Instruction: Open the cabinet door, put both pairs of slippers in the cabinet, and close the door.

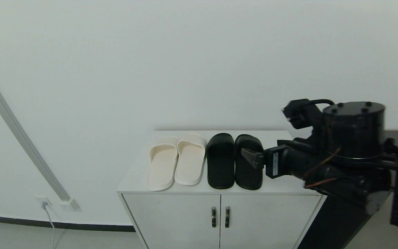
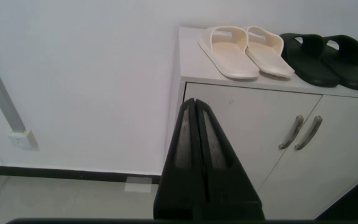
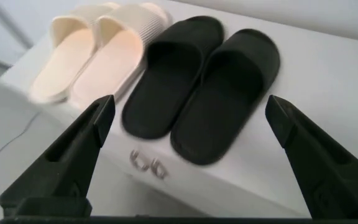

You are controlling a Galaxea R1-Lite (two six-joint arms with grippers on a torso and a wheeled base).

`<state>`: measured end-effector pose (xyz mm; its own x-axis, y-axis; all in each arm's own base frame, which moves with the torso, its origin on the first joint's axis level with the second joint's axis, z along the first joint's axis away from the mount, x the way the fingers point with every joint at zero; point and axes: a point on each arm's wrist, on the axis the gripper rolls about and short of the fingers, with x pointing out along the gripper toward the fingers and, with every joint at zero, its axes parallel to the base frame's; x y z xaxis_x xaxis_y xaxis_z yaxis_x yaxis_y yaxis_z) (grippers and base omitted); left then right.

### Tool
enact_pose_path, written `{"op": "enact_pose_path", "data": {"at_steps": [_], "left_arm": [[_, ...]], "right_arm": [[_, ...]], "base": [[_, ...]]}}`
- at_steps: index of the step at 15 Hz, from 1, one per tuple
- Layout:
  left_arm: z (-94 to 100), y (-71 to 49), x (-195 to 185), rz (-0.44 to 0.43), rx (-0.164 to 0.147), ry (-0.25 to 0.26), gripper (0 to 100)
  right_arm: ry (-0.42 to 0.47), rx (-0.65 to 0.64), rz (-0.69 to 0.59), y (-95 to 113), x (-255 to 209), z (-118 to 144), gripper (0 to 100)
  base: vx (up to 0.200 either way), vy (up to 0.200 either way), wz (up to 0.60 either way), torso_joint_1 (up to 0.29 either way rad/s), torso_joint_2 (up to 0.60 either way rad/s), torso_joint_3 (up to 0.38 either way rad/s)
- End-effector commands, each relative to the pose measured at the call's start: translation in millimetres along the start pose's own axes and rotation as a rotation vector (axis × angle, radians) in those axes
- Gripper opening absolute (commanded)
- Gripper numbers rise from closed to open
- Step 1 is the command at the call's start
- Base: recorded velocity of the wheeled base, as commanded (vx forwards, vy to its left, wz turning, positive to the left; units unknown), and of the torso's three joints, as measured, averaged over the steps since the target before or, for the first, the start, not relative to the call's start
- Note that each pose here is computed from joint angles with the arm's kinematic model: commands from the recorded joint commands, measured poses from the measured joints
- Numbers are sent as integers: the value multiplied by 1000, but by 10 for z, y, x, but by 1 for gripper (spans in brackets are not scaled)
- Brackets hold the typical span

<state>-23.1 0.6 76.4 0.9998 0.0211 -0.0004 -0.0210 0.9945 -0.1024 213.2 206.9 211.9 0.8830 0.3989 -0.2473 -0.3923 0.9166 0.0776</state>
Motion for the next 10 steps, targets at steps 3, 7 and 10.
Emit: {"op": "enact_pose_path", "data": {"at_steps": [3, 7, 10], "left_arm": [[-1, 0, 1, 2, 0, 1, 0], [-1, 0, 1, 2, 0, 1, 0], [-1, 0, 1, 2, -2, 1, 0]], "right_arm": [[25, 13, -175, 478, 832, -287, 100], [32, 60, -256, 533, 1187, -475, 100], [48, 55, -327, 419, 1377, -604, 100]], "base": [[0, 0, 0, 0, 0, 0], [0, 0, 0, 0, 0, 0], [0, 0, 0, 0, 0, 0]]}}
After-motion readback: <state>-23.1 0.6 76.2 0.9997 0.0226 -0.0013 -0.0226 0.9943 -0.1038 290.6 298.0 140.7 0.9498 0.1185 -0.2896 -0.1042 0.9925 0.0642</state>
